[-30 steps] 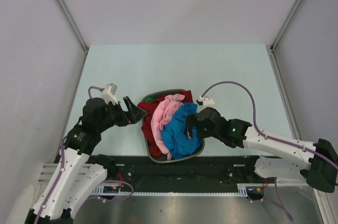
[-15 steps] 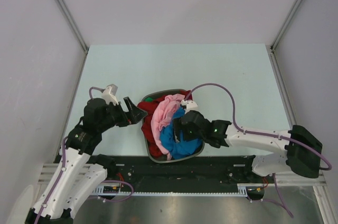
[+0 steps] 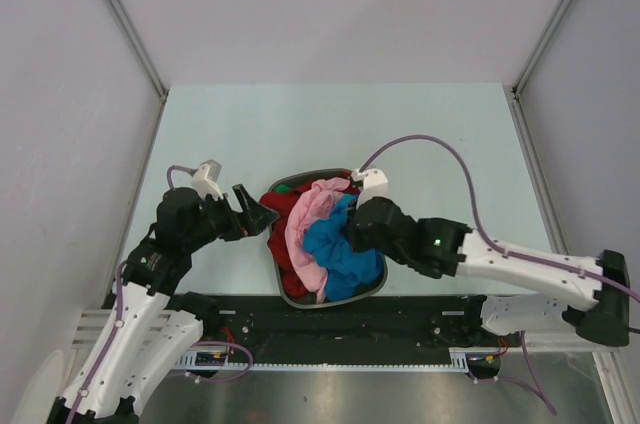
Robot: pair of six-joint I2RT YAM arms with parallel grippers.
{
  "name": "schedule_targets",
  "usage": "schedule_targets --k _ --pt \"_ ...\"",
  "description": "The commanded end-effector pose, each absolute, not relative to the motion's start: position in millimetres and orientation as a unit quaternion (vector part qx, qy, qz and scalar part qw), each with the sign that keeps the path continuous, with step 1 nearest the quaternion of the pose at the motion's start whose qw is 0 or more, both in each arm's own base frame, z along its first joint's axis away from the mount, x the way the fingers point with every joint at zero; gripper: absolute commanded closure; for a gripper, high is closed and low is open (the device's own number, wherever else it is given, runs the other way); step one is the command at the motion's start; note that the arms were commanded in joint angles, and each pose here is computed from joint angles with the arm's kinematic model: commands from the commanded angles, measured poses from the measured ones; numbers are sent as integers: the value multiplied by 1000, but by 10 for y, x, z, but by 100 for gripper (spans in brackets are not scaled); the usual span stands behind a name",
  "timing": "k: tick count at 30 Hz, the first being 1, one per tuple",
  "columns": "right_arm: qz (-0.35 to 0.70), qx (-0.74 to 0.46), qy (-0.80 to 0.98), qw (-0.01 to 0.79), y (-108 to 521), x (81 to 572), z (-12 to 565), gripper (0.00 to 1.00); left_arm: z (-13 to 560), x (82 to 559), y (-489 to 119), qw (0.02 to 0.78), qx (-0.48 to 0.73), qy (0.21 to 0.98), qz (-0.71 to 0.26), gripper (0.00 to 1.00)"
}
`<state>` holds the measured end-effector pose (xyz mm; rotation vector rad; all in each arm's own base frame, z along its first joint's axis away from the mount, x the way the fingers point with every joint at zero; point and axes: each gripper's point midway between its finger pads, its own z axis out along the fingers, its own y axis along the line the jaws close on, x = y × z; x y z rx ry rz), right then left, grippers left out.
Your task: Fold and stack the t-shirts
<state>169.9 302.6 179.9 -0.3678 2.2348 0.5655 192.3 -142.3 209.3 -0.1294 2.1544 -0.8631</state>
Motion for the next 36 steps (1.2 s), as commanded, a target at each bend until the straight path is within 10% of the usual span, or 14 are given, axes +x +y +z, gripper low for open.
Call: schedule_targets --k 1,13,28,29,32,36 --pt "261 -119 819 497 2795 1781 2885 100 2118 1940 -1472 398 -49 844 -356 5" --pt "111 72 730 671 1372 2253 4196 100 2472 1826 -1890 389 27 800 -457 7" --pt "-119 228 765 591 262 2703 3251 100 2672 1819 -2861 342 108 789 -499 9" --pt "-122 223 778 575 280 2764 3138 88 2610 1821 -2896 336 109 800 -485 9" --pt "-107 217 816 525 269 2940 2810 1 2433 1850 -3106 325 117 828 -443 10" --pt "-92 218 826 512 295 2984 2705 0 2217 1793 -3398 310 142 863 -374 12"
